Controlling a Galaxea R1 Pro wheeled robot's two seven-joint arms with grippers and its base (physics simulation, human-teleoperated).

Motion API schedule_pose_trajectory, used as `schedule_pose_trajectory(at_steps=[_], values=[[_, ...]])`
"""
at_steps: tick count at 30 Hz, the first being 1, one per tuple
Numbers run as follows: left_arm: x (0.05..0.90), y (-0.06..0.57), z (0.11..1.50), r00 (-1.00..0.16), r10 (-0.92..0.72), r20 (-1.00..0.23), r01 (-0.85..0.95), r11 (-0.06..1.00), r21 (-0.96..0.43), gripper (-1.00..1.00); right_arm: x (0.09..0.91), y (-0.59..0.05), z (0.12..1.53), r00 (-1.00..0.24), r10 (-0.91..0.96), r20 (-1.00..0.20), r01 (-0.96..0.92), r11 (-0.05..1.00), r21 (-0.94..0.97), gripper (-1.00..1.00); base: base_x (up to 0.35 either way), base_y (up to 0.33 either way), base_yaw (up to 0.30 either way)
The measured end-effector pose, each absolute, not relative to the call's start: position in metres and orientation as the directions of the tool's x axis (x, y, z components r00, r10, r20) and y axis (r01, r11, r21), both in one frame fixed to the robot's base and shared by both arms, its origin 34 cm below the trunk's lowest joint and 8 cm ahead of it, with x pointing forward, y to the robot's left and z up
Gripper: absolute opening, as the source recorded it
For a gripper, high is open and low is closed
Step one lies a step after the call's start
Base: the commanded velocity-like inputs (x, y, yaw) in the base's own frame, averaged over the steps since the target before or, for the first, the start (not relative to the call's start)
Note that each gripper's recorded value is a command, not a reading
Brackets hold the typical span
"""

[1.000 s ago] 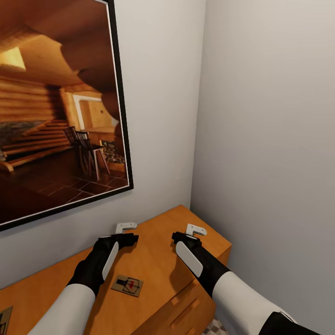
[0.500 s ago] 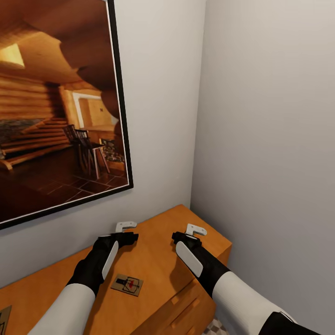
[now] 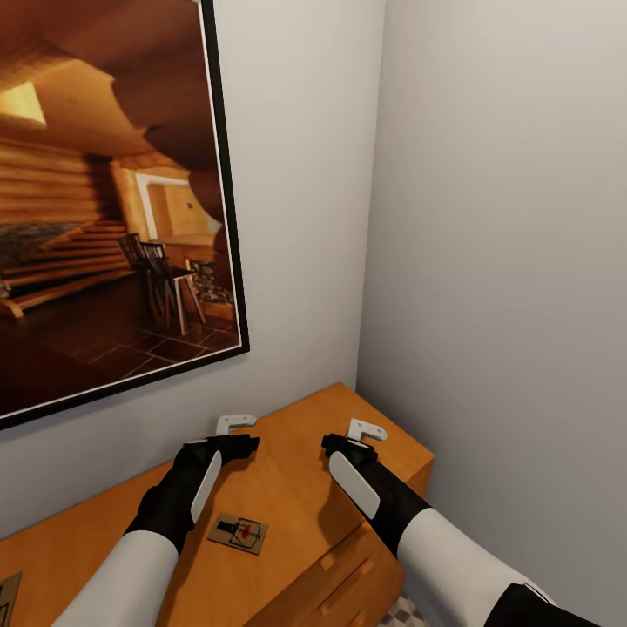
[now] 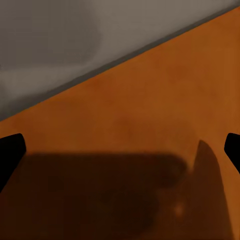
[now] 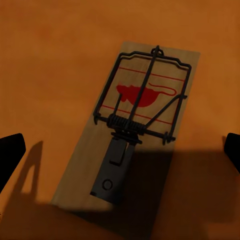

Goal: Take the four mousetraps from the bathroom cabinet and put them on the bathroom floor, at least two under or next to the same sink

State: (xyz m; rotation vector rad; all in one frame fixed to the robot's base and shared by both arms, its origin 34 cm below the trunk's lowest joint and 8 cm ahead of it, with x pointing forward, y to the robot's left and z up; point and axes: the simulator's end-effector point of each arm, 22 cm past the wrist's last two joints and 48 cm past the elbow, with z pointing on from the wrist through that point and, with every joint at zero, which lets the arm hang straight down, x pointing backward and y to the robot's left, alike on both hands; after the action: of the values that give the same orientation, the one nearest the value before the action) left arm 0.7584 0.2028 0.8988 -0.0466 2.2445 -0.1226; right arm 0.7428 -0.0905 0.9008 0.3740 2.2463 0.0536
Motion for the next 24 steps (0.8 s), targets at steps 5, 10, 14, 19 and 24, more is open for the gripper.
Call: schedule_pose_trajectory(at_steps=[5, 10, 14, 19, 24], values=[[0.7584, 0.2028, 0.8988, -0.626, -0.076, -0.776, 0.009, 0.994, -0.105, 1.0, 0.7428, -0.0905, 0.9008, -0.605, 0.284, -0.743, 0.249, 0.955, 0.163, 1.0, 0.0, 0.0, 0.0], [0.7607, 0.2035, 0.8987, -0.617, -0.077, -0.783, 0.008, 0.995, -0.104, 1.0, 0.7452, -0.0889, 0.9008, -0.597, 0.281, -0.751, 0.242, 0.956, 0.165, 1.0, 0.0, 0.0, 0.0], [0.7607, 0.2035, 0.8987, -0.617, -0.077, -0.783, 0.008, 0.995, -0.104, 1.0, 0.7452, -0.0886, 0.9009, -0.597, 0.282, -0.751, 0.242, 0.956, 0.166, 1.0, 0.0, 0.0, 0.0], [0.7607, 0.2035, 0.8987, -0.617, -0.077, -0.783, 0.009, 0.995, -0.104, 1.0, 0.7452, -0.0885, 0.9009, -0.597, 0.281, -0.751, 0.241, 0.956, 0.166, 1.0, 0.0, 0.0, 0.0], [0.7607, 0.2035, 0.8987, -0.618, -0.077, -0.783, 0.009, 0.995, -0.104, 1.0, 0.7452, -0.0885, 0.9009, -0.597, 0.28, -0.752, 0.241, 0.956, 0.165, 1.0, 0.0, 0.0, 0.0]])
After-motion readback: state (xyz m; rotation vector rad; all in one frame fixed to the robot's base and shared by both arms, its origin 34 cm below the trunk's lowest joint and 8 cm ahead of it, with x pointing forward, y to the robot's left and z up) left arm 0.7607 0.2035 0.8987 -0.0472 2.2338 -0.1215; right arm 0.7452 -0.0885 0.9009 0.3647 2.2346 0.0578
